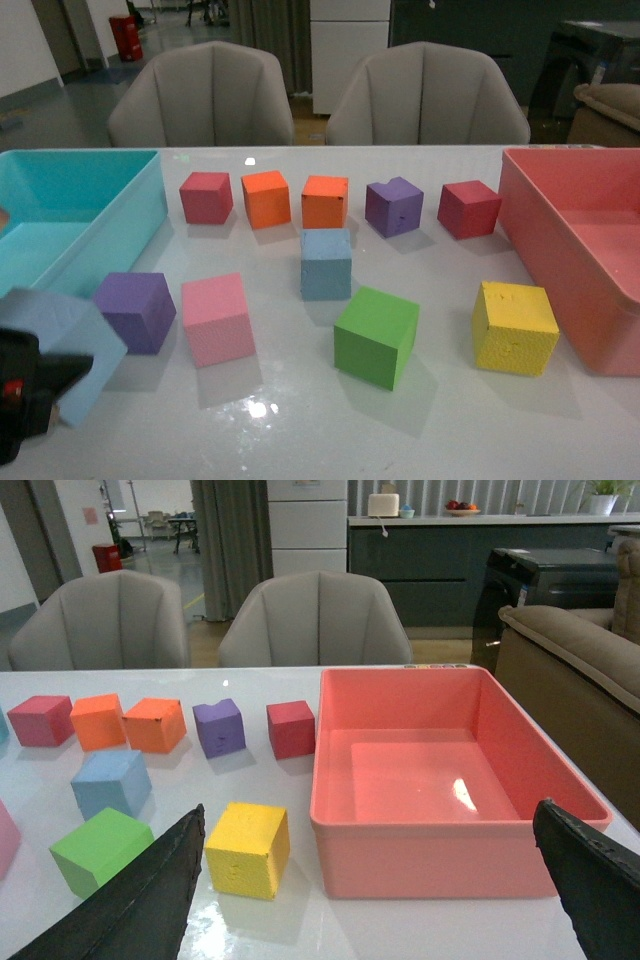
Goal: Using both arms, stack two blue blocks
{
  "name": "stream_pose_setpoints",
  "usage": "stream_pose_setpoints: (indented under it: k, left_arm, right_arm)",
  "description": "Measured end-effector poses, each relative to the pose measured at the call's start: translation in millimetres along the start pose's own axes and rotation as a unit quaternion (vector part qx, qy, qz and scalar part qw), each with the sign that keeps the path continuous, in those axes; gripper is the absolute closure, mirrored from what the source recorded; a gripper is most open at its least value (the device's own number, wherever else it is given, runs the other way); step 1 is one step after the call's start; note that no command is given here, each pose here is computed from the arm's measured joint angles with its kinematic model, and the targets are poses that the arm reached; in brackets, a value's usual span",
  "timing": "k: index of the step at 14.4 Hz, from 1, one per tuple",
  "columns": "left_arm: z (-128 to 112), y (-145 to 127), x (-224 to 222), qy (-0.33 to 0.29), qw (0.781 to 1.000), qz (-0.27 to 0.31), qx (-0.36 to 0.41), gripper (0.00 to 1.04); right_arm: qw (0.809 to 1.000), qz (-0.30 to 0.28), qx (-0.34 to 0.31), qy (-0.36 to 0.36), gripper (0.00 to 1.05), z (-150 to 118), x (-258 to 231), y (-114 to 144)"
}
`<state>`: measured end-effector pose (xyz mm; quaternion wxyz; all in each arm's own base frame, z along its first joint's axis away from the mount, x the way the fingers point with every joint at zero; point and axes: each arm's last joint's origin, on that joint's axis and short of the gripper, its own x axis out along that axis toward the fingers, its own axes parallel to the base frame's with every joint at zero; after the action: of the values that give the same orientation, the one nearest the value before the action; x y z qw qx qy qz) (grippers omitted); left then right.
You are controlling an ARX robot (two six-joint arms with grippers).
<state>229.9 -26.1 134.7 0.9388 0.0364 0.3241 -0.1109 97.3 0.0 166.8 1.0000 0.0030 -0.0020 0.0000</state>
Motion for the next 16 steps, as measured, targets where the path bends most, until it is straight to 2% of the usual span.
stream_pose_setpoints:
  k: [2,5,8,14,16]
  left_arm:
    - [26,-10,1,-0.025,0.999,-0.016,0.018,0.54]
    - [49,-32,26,-0.009,0.999,-0.032,0.042,0.54]
    - [84,-66,53,-0.015,0.996,-0.054,0.073,0.54]
    - [133,-138,103,-0.001,0.989,-0.089,0.120,0.55]
    - [140,-147,119,0.011,0.988,-0.086,0.129,0.55]
  right_arm:
    - [1.000,0.000,0.000,0.000,0.06,0,0,0]
    - [1.000,0.000,0.000,0.000,0.06,0,0,0]
    - [1.000,0.000,0.000,0.000,0.06,0,0,0]
    - [1.000,0.000,0.000,0.000,0.06,0,0,0]
    - [1.000,0.000,0.000,0.000,0.06,0,0,0]
